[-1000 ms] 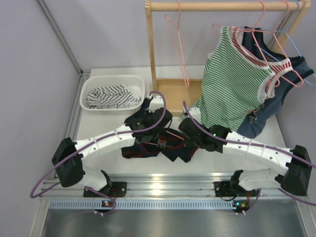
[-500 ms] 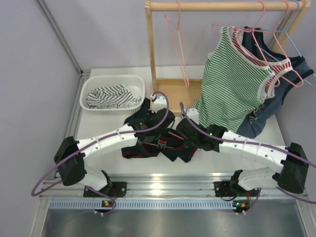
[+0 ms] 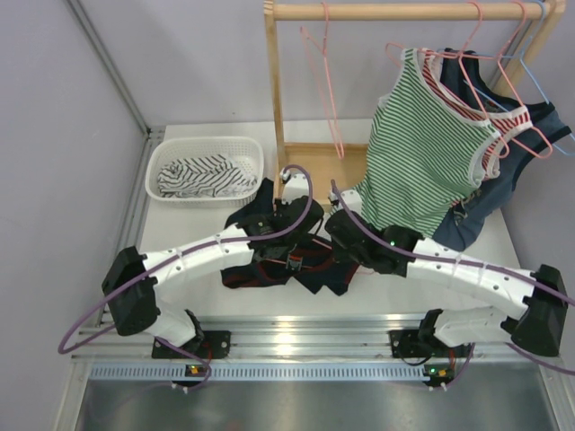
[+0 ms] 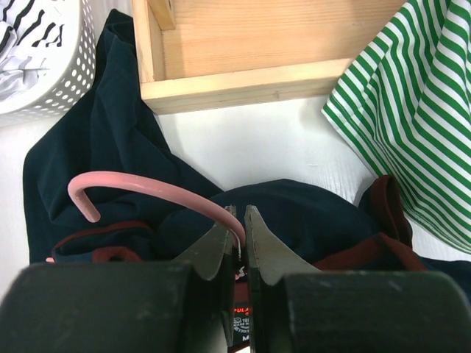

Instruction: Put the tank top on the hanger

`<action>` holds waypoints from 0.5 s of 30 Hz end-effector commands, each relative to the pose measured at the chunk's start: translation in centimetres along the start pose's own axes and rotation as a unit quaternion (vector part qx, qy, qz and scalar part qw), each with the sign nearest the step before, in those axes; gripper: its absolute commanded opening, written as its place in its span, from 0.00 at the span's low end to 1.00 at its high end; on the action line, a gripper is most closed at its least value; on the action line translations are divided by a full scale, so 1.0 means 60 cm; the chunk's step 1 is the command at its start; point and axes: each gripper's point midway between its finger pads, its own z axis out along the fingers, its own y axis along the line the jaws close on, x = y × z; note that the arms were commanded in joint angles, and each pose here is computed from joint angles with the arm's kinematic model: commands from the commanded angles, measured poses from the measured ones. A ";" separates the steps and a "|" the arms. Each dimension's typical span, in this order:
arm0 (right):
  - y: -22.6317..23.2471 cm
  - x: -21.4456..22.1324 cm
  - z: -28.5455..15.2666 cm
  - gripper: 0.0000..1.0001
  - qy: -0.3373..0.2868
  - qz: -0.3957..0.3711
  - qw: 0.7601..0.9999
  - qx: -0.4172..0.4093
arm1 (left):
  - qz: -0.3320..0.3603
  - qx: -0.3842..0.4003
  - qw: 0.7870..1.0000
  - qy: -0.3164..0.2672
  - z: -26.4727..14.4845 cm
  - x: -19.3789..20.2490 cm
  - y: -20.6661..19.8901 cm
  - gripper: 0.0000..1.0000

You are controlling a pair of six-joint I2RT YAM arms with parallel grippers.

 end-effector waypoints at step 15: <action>0.083 -0.094 -0.084 0.41 -0.175 -0.027 0.944 -0.277 | -0.010 0.024 0.999 -0.037 -0.044 -0.064 -0.005 0.00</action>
